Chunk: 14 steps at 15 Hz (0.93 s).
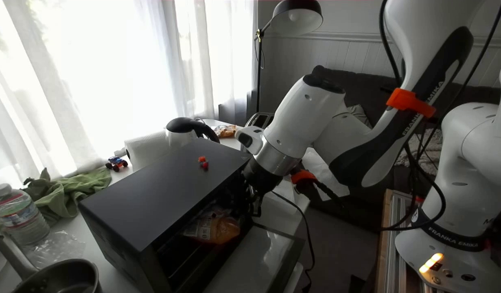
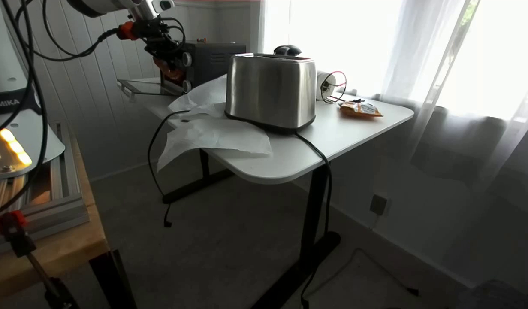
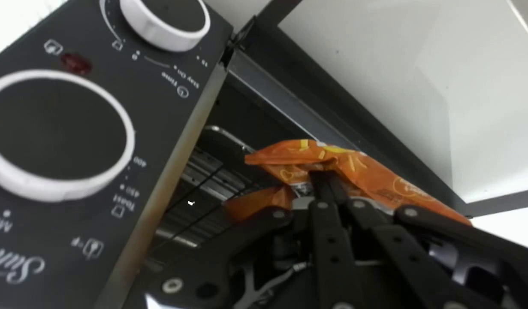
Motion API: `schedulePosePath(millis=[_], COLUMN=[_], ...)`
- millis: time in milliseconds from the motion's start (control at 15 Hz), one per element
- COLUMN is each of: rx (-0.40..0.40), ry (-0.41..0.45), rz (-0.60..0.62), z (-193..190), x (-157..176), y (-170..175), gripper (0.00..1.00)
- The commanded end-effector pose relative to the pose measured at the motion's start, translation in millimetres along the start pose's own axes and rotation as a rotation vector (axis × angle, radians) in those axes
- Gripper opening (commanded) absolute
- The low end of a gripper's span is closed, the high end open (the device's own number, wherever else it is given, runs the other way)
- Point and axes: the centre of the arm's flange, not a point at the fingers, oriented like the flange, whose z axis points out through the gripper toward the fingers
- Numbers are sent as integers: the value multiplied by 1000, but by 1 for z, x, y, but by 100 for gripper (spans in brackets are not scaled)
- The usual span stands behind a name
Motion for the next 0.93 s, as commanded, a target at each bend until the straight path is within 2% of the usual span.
schedulePosePath(millis=[0, 667, 867], rx=[-30, -50, -57], ry=[82, 90, 53], rz=[-6, 76, 77], z=[-9, 1, 7], x=[-3, 13, 14], y=[-9, 4, 4], gripper=[0, 0, 0])
